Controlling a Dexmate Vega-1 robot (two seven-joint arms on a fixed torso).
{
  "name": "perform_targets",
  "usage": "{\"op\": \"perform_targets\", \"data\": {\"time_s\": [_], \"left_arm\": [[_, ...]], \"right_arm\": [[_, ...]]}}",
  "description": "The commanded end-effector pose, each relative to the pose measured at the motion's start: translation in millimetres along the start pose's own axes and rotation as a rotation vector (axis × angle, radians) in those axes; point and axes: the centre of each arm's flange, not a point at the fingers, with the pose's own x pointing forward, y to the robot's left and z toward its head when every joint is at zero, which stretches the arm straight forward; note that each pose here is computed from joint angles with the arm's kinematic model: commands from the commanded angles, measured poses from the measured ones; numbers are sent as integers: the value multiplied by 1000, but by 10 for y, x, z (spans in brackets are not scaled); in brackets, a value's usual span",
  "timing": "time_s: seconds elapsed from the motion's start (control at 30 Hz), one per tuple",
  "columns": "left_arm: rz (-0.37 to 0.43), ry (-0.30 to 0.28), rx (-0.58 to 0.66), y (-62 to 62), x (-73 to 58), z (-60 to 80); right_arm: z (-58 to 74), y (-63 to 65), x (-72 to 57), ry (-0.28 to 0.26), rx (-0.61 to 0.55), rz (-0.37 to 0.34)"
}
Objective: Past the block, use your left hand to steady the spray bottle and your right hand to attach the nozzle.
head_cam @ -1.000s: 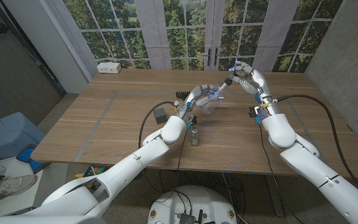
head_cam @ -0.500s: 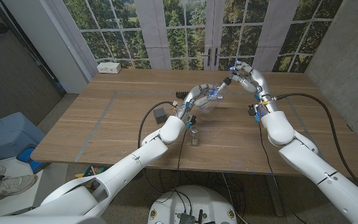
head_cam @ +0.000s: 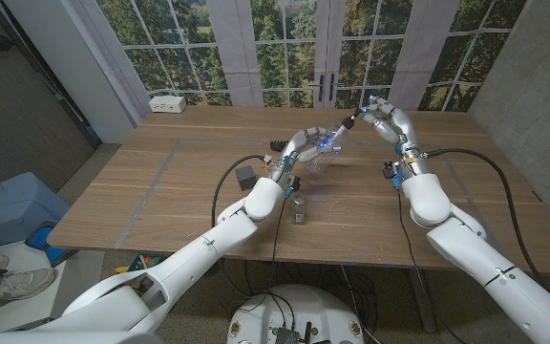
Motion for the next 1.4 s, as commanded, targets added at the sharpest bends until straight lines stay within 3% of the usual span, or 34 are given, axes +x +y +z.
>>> {"op": "perform_targets", "data": {"time_s": [0.03, 0.33, 0.7, 1.07, 1.3, 1.4], "left_arm": [[3, -5, -1, -14, 3, 8], [9, -8, -2, -2, 20, 7], [5, -2, 0, 1, 47, -12], [10, 4, 2, 24, 49, -30], [9, 8, 2, 28, 49, -34], [10, 7, 1, 28, 47, -29]], "right_arm": [[-63, -67, -113, -17, 29, -56], [-66, -97, -171, -31, 27, -83], [-21, -53, -198, -87, 20, -79], [-20, -37, -157, -126, 46, -68], [9, 9, -104, -105, 33, 11], [-9, -8, -104, -123, 42, -27]]}}
